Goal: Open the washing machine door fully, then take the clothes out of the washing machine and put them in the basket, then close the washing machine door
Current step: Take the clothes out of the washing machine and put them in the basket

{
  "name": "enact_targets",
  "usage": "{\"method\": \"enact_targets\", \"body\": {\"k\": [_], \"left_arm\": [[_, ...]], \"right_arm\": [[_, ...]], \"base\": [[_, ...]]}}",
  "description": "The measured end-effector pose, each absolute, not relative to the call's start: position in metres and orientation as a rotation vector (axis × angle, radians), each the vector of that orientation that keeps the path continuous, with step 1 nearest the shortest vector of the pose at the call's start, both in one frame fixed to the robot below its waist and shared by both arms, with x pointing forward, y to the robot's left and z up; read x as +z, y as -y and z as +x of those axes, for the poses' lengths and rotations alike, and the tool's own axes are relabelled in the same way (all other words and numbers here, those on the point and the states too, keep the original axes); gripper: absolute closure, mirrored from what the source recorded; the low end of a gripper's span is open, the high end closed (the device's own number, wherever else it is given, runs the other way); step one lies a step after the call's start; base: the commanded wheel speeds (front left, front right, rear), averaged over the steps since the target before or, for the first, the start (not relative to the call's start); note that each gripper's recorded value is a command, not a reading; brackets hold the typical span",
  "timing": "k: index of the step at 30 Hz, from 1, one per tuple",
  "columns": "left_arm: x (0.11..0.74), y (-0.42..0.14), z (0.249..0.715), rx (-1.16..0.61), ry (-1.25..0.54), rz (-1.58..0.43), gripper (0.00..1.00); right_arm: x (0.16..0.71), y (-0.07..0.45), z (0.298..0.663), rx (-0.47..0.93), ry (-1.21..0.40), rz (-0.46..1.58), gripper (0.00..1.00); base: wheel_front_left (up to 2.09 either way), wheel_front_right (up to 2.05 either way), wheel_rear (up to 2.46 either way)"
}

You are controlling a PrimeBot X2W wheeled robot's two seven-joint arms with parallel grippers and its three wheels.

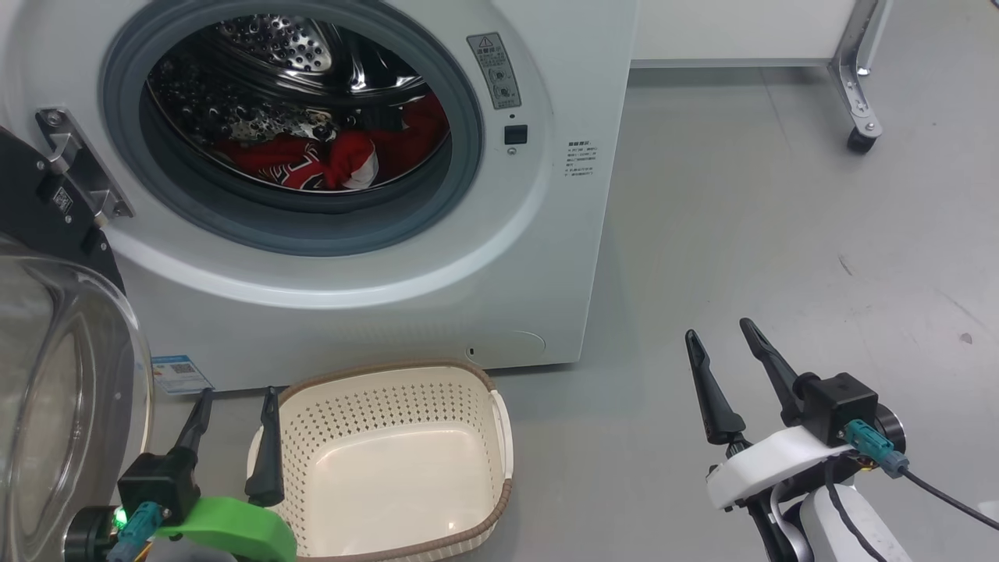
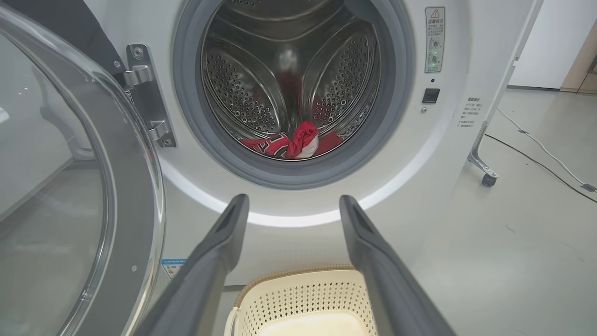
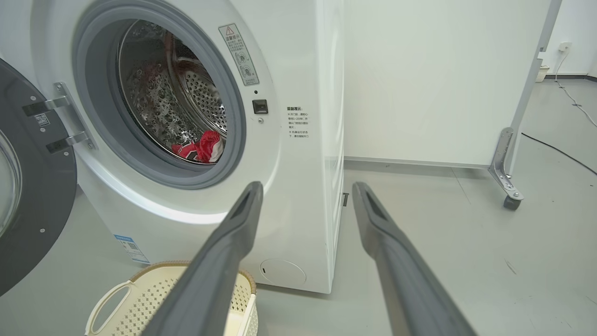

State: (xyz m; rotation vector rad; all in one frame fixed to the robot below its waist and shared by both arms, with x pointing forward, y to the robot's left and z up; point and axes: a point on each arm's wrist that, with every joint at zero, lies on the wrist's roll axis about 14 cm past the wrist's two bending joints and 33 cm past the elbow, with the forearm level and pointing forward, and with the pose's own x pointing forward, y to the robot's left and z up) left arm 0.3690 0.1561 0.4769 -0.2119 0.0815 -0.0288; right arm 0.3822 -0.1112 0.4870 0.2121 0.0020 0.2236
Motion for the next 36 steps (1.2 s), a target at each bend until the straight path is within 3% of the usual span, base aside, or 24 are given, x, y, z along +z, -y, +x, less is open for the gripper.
{"method": "enact_targets", "body": {"k": [36], "left_arm": [[0.466,-0.149,0.371,-0.036,-0.126,-0.194,0.00]], "right_arm": [[0.478,0.112,0.378,0.218,-0.028,0.222,0.00]], "base": [[0.14,-0.14,0.00]]}}
